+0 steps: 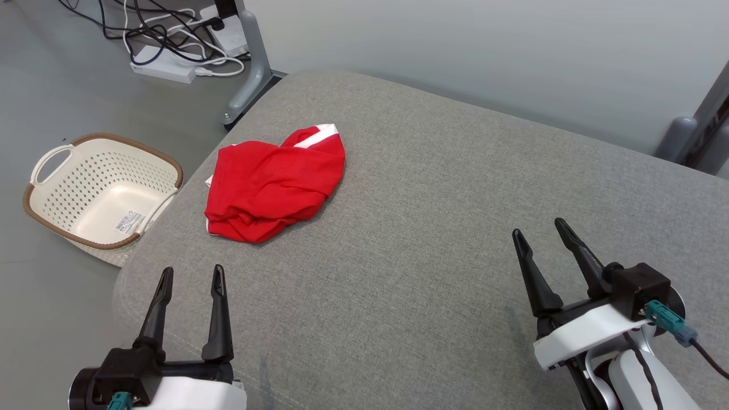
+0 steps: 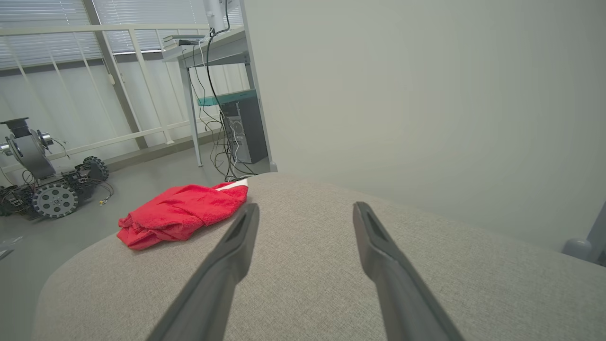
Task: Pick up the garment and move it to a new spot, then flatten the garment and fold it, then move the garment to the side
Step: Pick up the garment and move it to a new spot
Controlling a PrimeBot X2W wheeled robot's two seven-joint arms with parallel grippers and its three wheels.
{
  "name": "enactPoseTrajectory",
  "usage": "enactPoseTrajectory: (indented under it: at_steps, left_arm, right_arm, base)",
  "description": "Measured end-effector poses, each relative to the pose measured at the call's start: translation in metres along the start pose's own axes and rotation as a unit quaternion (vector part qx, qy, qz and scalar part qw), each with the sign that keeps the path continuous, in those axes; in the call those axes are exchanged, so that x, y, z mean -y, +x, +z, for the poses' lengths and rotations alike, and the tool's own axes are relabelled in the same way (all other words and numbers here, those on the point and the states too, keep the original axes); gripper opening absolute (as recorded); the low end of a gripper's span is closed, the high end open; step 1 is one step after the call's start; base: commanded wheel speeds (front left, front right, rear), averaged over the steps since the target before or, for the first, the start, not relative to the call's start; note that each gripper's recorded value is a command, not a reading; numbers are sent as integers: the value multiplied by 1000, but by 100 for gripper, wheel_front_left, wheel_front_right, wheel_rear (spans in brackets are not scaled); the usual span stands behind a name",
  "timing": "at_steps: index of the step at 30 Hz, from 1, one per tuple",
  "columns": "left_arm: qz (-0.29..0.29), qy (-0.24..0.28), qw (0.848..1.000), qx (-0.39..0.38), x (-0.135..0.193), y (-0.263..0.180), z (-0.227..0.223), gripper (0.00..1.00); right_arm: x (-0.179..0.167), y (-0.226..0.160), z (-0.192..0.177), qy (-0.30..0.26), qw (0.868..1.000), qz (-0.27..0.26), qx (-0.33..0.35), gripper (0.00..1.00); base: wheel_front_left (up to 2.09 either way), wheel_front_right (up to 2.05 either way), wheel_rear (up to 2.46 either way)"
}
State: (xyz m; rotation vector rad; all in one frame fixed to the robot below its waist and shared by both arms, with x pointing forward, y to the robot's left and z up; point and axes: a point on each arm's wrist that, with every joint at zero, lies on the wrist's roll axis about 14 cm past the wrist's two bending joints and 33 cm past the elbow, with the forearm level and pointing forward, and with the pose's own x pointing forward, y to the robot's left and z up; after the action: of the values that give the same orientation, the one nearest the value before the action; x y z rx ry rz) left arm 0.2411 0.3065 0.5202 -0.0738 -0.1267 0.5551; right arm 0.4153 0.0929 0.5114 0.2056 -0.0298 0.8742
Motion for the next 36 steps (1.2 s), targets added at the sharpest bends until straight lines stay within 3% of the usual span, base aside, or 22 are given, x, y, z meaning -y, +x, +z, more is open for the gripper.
enactPoseTrajectory:
  at_steps: [12, 19, 27, 33, 36]
  left_arm:
    - [-10, -1, 1000, -1, 3, 4, -1, 100]
    - [-13, -4, 1000, -19, 3, 19, -11, 100]
    - [-27, 1, 999, -32, 8, 70, -22, 100]
    - [-46, 29, 995, -85, 9, 116, -56, 100]
    - [-74, 66, 988, -116, 13, 144, -68, 100]
  right_arm:
    - [10, -7, 1, -7, 1000, -16, 2, 100]
    - [40, -5, 1, -26, 999, -45, 9, 100]
    - [89, 8, 15, -63, 995, -69, 17, 100]
    - [106, 13, 10, -69, 995, -70, 7, 100]
    - [114, 12, 6, -70, 995, -74, 0, 100]
  base:
    - [0, 0, 0]
    - [0, 0, 0]
    - [0, 0, 0]
    - [0, 0, 0]
    - [0, 0, 0]
